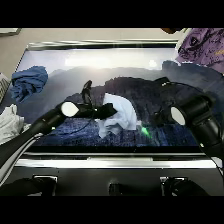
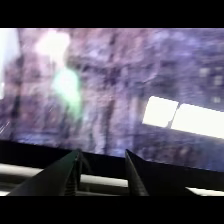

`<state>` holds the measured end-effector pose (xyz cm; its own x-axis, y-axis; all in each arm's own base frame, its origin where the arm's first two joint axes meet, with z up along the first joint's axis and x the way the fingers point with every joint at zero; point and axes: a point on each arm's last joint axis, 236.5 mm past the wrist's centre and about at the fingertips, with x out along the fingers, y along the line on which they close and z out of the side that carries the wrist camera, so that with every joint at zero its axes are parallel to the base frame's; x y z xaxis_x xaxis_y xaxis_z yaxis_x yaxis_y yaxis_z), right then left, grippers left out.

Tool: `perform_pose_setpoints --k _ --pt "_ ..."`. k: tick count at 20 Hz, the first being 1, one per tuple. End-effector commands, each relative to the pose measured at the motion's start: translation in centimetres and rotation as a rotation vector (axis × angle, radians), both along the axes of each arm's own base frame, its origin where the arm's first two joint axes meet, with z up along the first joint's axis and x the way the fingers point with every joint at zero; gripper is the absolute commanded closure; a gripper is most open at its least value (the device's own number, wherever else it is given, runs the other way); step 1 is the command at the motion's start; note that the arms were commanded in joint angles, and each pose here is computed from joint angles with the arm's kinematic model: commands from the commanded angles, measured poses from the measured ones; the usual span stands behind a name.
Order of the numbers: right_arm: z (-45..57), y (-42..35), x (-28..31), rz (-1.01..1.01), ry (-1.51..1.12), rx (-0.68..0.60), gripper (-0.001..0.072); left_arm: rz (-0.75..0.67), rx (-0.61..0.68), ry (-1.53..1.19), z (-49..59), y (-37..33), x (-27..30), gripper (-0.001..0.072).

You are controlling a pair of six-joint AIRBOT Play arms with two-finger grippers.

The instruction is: Fold the clothes and pants, and hang the long-sleeved shirts on hangers.

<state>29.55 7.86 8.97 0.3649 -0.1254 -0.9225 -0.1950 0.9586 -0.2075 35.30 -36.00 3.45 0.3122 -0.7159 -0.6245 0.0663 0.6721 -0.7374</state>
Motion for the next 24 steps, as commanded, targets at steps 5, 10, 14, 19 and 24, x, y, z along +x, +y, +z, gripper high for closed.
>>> perform_pose_setpoints --k 5,10,14,19,24 --pt "-0.1 -5.8 4.2 -0.401 -0.128 0.301 0.0193 0.078 -0.007 0.065 0.0 6.4 3.6 0.0166" --pt "-7.1 -4.5 5.7 -0.555 0.085 0.923 0.0194 0.124 0.019 0.082 1.3 15.5 5.2 0.0167" --pt "-13.4 1.0 4.0 -0.459 0.318 1.068 0.0193 0.181 0.019 0.1 0.9 18.3 6.1 0.0168" --pt "-17.3 5.0 4.1 -0.415 0.393 1.046 0.0196 0.183 0.019 0.101 0.9 18.4 6.1 0.0167" --pt "-19.2 7.0 3.7 -0.395 0.425 1.011 0.0283 0.177 0.057 0.103 0.0 18.9 6.0 0.0168"
